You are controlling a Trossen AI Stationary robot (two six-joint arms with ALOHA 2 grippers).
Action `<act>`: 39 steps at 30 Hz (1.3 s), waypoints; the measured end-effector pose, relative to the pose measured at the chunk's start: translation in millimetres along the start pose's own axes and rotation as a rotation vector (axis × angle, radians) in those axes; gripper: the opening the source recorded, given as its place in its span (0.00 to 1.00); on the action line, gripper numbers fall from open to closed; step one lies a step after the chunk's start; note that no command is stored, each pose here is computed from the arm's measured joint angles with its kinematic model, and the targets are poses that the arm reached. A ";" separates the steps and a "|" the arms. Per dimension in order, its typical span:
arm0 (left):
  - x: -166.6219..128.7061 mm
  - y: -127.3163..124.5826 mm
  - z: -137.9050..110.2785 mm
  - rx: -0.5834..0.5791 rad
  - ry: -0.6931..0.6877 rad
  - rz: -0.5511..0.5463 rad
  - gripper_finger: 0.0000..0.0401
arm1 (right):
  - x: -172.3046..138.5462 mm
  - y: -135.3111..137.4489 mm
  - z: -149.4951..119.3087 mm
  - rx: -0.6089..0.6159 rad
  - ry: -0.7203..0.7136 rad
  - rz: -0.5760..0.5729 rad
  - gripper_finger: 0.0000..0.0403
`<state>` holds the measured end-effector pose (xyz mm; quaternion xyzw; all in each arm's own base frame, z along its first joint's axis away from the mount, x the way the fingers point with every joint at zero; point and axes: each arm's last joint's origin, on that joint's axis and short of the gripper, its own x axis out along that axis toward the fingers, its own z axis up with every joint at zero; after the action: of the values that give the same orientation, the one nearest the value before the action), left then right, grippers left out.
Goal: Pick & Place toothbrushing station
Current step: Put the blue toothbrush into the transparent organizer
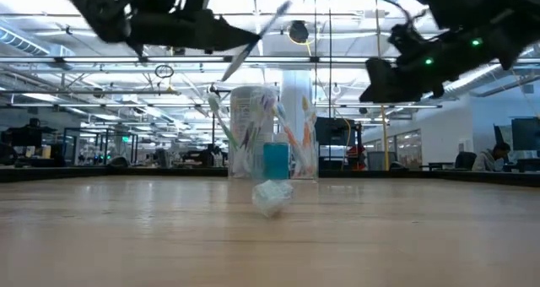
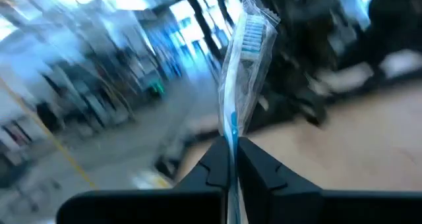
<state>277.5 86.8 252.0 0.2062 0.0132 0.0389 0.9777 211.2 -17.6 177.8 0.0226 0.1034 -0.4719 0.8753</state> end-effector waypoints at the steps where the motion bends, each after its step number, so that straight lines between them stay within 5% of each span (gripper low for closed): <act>1: -3.2 0.7 -3.3 -0.008 -0.049 0.025 0.04 | -1.7 -4.4 -1.8 0.042 -0.028 0.004 0.42; 9: -17.7 -23.7 -34.2 -0.127 -0.196 0.270 0.03 | -14.2 -24.8 -6.0 0.220 -0.228 0.149 0.42; 18: 17.9 -48.6 -65.8 -0.120 -0.149 0.446 0.02 | -14.9 -21.1 -1.9 0.213 -0.250 0.294 0.42; 22: 34.4 -45.1 -80.1 -0.179 -0.082 0.621 0.03 | -14.6 -21.0 -3.2 0.202 -0.241 0.291 0.42; 39: 62.3 -22.4 -85.6 -0.177 0.013 0.885 0.03 | -14.5 -21.0 -3.0 0.201 -0.242 0.289 0.42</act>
<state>337.6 105.9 164.0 0.1073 -0.0735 0.4556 0.8807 185.6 -17.0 179.1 0.0674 -0.0541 -0.3489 0.9332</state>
